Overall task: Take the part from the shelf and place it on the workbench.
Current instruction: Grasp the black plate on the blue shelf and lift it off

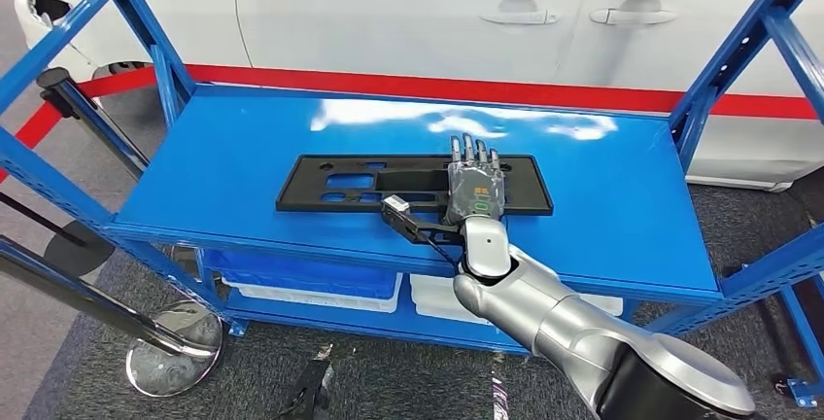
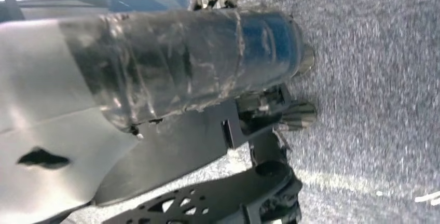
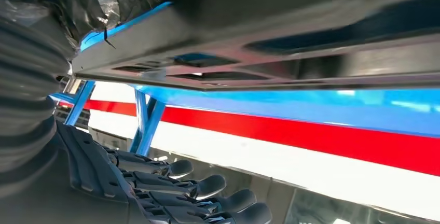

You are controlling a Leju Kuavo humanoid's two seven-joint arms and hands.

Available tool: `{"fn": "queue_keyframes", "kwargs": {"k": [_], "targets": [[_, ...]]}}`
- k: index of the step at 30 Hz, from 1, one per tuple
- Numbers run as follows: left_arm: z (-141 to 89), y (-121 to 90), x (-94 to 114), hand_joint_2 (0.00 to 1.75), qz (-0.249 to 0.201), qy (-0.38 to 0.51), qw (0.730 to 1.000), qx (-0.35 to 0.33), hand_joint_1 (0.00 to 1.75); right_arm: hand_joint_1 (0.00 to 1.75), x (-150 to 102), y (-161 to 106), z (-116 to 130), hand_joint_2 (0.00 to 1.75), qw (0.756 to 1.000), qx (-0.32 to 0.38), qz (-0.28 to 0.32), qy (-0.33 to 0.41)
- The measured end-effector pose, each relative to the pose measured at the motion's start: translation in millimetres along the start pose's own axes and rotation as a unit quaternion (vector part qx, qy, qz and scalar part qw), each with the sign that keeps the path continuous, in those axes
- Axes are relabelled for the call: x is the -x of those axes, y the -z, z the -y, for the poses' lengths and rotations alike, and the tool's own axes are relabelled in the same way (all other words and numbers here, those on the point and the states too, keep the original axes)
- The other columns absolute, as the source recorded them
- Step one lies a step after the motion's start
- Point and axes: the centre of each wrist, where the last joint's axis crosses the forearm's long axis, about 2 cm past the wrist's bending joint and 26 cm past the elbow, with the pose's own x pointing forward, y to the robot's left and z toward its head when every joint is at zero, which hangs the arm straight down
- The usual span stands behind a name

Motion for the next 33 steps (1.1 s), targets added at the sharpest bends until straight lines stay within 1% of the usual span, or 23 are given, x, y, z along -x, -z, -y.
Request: {"fn": "queue_keyframes", "kwargs": {"k": [4, 12, 17, 21, 23, 28, 30, 32, 33], "targets": [[0.5, -0.4, 0.6, 0.0, 0.001, 0.001, 1.0, 0.0, 0.0, 1.73, 0.8, -0.6, -1.8, 1.75, 1.0, -0.011, 0.002, -0.011], [0.9, -0.2, -1.2, 0.0, 0.007, -0.001, 1.0, 0.0, 0.0, 1.74, 1.5, -2.0, -6.3, 1.75, 0.997, -0.067, 0.023, -0.034], [1.6, -0.5, -1.8, 0.0, 0.008, -0.003, 1.0, -0.001, 0.0, 1.71, 1.9, -3.3, -8.6, 1.75, 0.995, -0.082, 0.034, -0.037], [2.0, -0.8, -1.2, 0.0, 0.007, -0.004, 1.0, -0.002, 0.0, 1.72, 3.1, -7.7, -15.0, 1.75, 0.994, -0.092, 0.039, -0.037], [2.4, -1.0, -0.9, 0.0, 0.007, -0.004, 1.0, -0.001, 0.0, 1.71, 3.3, -7.8, -15.2, 1.75, 0.994, -0.091, 0.042, -0.036], [2.9, -1.4, -0.1, 0.0, 0.016, 0.001, 1.0, 0.002, 0.0, 1.75, 3.2, -8.8, -16.0, 1.75, 0.995, -0.076, 0.056, -0.036], [3.0, -1.5, 0.3, 0.0, 0.031, 0.008, 0.999, 0.003, 0.0, 1.75, 4.3, -9.9, -17.2, 1.75, 0.995, -0.058, 0.068, -0.038], [3.7, -1.6, -1.0, 0.0, 0.055, 0.02, 0.998, 0.006, 0.0, 1.75, 7.1, -11.6, -19.5, 1.75, 0.995, -0.035, 0.083, -0.039], [4.2, -1.7, -1.7, 0.44, 0.068, 0.028, 0.997, 0.008, 0.0, 1.75, 8.9, -12.8, -21.2, 1.75, 0.995, -0.023, 0.091, -0.039]]}}
